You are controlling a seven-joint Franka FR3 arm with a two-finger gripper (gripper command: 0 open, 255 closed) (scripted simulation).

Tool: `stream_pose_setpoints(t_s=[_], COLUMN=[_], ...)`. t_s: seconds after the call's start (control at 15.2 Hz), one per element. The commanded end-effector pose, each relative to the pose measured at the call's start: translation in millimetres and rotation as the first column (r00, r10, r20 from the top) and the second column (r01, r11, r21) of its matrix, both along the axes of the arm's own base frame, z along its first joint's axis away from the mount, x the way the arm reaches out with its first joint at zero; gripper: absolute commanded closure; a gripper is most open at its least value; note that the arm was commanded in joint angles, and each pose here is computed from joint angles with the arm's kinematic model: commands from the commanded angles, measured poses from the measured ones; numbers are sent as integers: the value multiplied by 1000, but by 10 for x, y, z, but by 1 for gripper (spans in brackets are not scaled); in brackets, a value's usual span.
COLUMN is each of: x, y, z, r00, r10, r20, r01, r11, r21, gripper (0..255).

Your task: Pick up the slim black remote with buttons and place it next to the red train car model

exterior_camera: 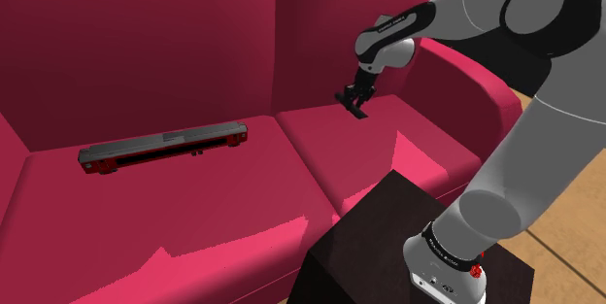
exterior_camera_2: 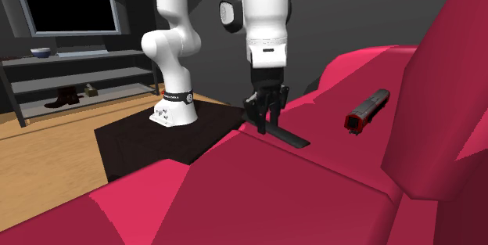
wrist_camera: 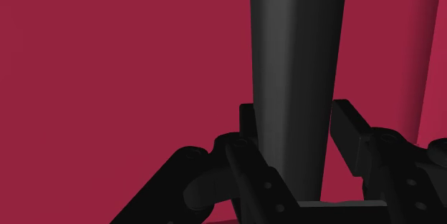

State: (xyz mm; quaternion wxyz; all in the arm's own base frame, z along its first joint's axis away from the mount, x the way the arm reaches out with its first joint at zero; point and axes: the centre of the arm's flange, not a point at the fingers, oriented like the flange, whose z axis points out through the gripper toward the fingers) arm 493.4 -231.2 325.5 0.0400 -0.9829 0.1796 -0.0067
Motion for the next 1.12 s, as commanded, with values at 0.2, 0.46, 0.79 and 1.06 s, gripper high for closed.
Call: stream_pose_setpoints(t_s=[0.2, 0.46, 0.79, 1.06], x=[28, 96, 181, 248], y=[128, 652, 1306, 1830], z=[180, 180, 181, 182], r00=[1000, 1000, 1000, 1000], r10=[0, 0, 0, 0], r20=[0, 0, 0, 0], r01=[0, 0, 0, 0], r11=[1000, 1000, 1000, 1000], r21=[0, 0, 0, 0], gripper=[255, 255, 255, 255])
